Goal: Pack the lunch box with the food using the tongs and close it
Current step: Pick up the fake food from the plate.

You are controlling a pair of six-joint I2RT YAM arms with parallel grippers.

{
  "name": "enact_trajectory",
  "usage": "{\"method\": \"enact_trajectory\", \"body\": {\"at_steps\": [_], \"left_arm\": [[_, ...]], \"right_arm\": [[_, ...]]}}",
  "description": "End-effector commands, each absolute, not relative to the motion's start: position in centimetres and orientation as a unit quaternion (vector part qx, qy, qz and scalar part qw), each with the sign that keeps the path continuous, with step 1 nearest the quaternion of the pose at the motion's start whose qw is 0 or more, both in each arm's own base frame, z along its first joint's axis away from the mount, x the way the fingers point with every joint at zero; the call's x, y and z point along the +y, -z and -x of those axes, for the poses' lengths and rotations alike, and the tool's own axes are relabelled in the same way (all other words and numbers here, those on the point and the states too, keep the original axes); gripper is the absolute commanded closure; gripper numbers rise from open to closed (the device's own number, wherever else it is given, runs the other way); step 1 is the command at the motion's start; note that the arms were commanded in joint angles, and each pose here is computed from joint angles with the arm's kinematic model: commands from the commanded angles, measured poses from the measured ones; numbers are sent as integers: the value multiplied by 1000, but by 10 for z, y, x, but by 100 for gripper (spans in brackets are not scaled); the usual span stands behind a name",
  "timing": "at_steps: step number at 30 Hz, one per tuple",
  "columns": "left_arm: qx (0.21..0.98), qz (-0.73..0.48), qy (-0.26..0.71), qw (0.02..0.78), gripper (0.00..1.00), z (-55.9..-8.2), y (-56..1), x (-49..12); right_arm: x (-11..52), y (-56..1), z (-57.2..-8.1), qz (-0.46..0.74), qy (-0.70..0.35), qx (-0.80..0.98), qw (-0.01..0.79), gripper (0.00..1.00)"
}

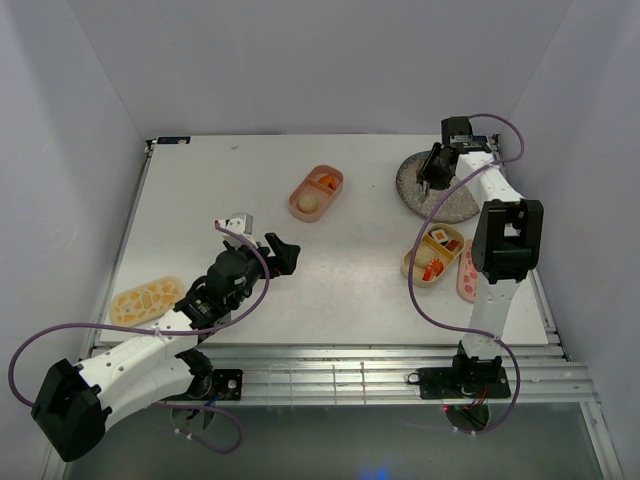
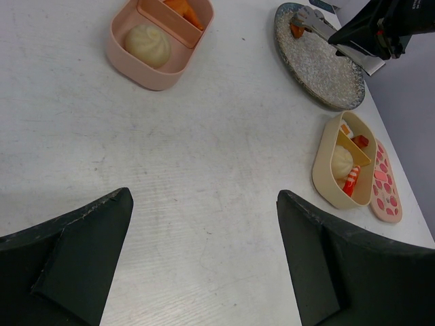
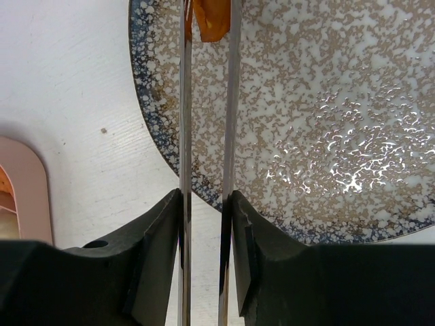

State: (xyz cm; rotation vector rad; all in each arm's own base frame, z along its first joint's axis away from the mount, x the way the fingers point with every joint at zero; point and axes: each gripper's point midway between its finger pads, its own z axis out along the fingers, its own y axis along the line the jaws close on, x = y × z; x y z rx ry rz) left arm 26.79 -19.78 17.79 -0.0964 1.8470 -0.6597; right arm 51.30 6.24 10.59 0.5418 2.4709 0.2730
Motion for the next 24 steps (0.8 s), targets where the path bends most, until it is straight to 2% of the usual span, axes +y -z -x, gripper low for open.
{"method": "enact_trajectory", "body": {"at_steps": [1, 24], "left_arm": [[775, 42, 286, 562, 2, -268, -186, -198], [778, 43, 277, 562, 2, -269, -183, -197]], "right_arm": [[61, -128, -519, -188, -110, 924, 314, 62], [62, -149, -493, -109, -119, 932, 324, 65]]}}
